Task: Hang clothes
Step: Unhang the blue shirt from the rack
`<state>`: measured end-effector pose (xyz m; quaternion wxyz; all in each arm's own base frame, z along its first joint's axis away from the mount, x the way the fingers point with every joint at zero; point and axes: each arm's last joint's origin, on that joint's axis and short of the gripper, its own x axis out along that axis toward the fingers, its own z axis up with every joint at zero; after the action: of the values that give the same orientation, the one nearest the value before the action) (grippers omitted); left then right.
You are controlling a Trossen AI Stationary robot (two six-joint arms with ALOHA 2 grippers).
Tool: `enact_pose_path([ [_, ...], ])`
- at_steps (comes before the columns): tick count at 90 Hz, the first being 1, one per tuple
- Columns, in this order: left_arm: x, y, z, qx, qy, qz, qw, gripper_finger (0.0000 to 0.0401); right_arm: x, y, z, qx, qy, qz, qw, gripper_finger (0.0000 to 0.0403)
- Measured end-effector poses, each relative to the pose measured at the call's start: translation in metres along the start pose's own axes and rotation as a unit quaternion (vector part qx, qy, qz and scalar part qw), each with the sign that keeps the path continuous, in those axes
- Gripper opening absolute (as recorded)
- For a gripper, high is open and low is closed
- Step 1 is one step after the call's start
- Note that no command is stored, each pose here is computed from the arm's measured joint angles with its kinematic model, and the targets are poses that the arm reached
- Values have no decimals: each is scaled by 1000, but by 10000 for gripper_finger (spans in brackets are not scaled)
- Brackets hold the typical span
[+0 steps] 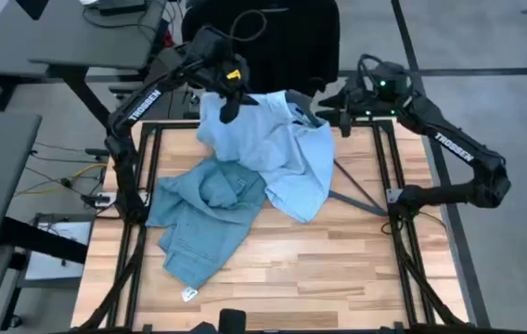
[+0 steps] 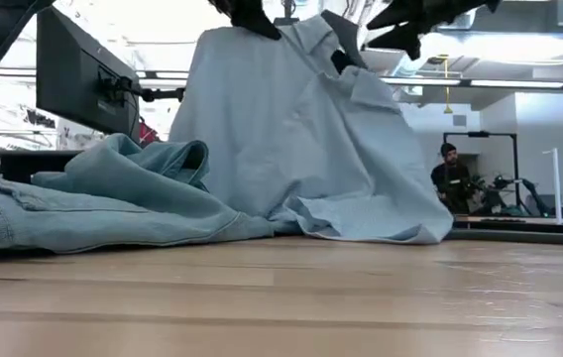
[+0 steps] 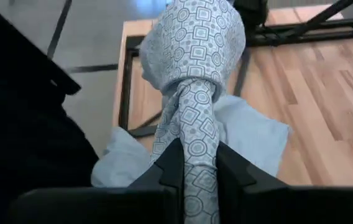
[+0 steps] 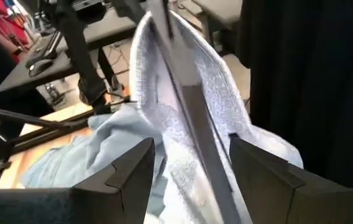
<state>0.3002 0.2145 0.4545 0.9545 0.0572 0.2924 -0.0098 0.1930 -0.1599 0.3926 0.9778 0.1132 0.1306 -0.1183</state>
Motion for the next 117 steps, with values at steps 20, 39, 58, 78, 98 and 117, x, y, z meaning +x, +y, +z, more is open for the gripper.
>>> enact_pose_path([
  [20,1,0,2,-2,-11,-8,1000,29,24,3,3,-30,-25,28,999,196],
  [39,1,0,2,3,-12,-6,1000,29,39,10,8,-45,-57,40,997,173],
  [58,-2,2,2,11,1,32,999,58,27,2,23,-67,-84,28,994,29],
  [78,-15,2,7,11,-8,68,998,64,12,-8,18,-71,3,4,997,29],
  [98,-59,-1,18,39,-15,203,978,37,3,-20,-3,-57,103,-23,993,29],
  [117,-81,7,14,-9,-60,191,980,11,4,-22,1,-71,85,-25,994,29],
])
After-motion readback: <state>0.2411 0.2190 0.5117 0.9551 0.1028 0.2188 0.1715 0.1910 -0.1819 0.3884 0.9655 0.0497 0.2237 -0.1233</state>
